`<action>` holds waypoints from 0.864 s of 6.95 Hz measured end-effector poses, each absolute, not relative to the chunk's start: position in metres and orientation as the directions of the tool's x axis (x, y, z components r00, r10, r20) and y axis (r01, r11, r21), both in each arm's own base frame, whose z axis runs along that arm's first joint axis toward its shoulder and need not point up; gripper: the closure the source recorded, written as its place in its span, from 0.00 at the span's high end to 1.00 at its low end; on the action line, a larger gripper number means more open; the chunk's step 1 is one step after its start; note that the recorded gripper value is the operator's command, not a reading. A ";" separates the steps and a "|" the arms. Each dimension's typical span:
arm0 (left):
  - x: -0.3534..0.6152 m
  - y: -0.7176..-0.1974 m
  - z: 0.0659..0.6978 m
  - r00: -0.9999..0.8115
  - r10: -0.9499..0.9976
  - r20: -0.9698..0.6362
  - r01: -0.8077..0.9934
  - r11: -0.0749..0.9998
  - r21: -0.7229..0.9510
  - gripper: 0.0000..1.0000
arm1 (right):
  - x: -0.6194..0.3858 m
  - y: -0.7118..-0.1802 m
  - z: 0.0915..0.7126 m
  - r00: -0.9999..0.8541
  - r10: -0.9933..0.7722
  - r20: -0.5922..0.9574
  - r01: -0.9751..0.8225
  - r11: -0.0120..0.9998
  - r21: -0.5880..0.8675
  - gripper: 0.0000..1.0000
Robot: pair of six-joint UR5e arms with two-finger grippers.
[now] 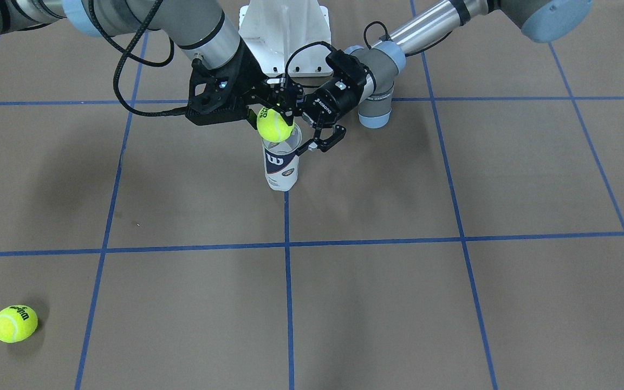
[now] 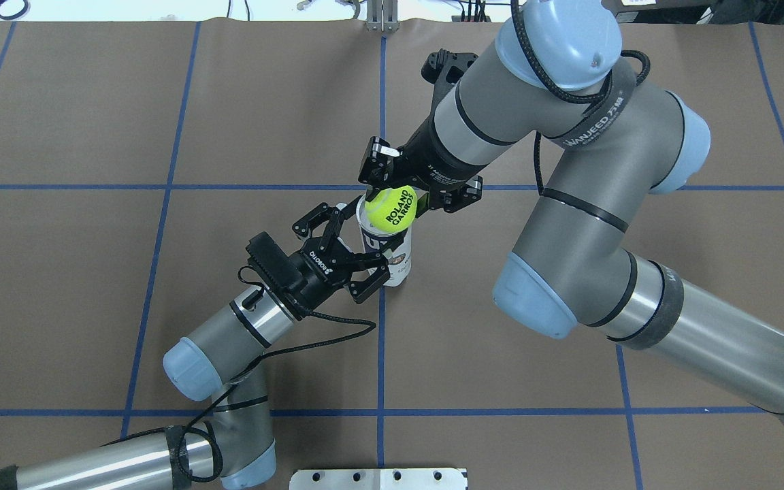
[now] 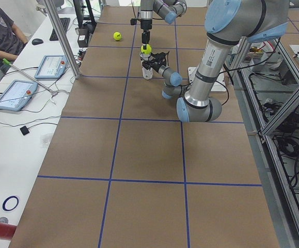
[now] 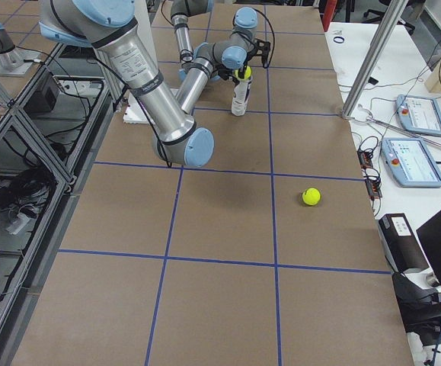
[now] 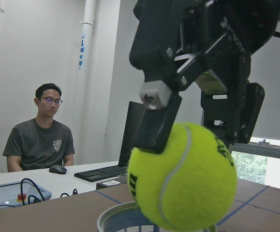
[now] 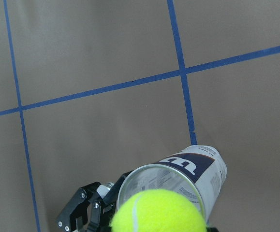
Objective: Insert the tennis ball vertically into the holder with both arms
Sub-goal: 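Lower the ball into the can and open the right gripper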
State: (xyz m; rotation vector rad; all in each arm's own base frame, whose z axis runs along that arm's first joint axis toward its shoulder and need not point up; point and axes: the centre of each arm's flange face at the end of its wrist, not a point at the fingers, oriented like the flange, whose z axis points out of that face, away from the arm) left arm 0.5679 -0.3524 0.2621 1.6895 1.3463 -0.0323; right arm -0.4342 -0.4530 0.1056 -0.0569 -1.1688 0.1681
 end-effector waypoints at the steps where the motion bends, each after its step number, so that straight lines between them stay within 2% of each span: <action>1: 0.568 -0.352 0.262 0.395 0.746 -0.536 0.771 0.048 0.636 0.83 | -0.437 -0.455 0.105 0.383 0.163 0.909 -0.103 0.986 -0.133 0.27; 2: 0.568 -0.352 0.262 0.395 0.746 -0.536 0.771 0.049 0.635 0.83 | -0.442 -0.459 0.104 0.387 0.166 0.907 -0.103 0.985 -0.136 0.29; 4: 0.568 -0.352 0.262 0.394 0.746 -0.536 0.771 0.049 0.635 0.83 | -0.446 -0.462 0.105 0.394 0.171 0.903 -0.104 0.985 -0.141 0.99; 6: 0.568 -0.352 0.261 0.394 0.745 -0.538 0.772 0.049 0.634 0.83 | -0.446 -0.462 0.108 0.397 0.173 0.901 -0.105 0.984 -0.143 1.00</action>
